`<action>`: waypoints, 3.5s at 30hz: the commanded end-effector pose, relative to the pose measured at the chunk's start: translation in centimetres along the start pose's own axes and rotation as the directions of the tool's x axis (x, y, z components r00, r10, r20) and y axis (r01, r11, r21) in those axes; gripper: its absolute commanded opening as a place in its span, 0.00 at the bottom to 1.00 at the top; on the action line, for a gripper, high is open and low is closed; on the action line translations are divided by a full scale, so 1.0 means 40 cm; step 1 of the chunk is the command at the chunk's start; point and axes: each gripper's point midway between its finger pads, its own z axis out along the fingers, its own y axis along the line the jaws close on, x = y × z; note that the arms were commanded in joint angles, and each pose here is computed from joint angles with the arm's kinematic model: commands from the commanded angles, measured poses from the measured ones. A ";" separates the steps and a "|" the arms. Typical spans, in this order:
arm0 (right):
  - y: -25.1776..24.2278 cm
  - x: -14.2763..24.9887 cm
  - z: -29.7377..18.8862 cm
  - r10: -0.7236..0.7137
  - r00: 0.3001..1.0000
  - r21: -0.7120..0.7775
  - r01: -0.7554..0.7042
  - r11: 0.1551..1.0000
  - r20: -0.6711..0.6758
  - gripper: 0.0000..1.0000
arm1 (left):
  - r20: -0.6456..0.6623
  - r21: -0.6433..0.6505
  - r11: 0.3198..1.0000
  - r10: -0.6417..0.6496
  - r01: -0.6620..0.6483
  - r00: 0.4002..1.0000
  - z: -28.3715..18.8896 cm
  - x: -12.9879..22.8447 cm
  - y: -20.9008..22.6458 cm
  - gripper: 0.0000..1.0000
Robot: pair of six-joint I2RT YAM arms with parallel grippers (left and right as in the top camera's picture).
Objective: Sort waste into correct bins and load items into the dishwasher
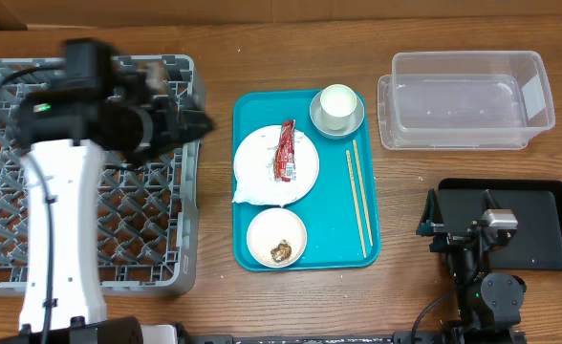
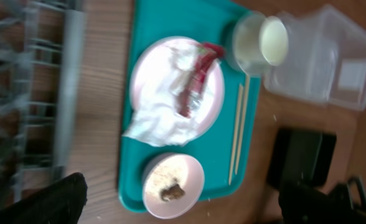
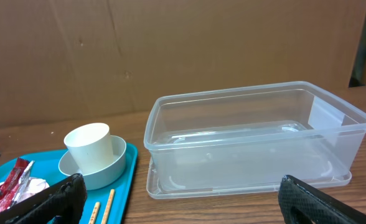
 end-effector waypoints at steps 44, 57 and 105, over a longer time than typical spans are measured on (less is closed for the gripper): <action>0.191 -0.592 -0.239 0.528 0.749 -0.600 -0.222 0.768 0.400 1.00 | 0.304 -0.596 0.746 -0.134 0.298 0.943 -0.235 -0.055 0.405 1.00; 0.354 -0.507 0.084 0.044 0.910 -0.456 -0.248 0.855 -0.413 0.99 | 0.303 -0.596 0.746 -0.134 0.298 0.943 -0.235 -0.054 0.405 1.00; 0.718 0.376 0.278 -0.111 0.389 -0.143 -0.054 0.988 -0.914 0.59 | 0.303 -0.596 0.746 -0.134 0.297 0.943 -0.235 -0.054 0.405 1.00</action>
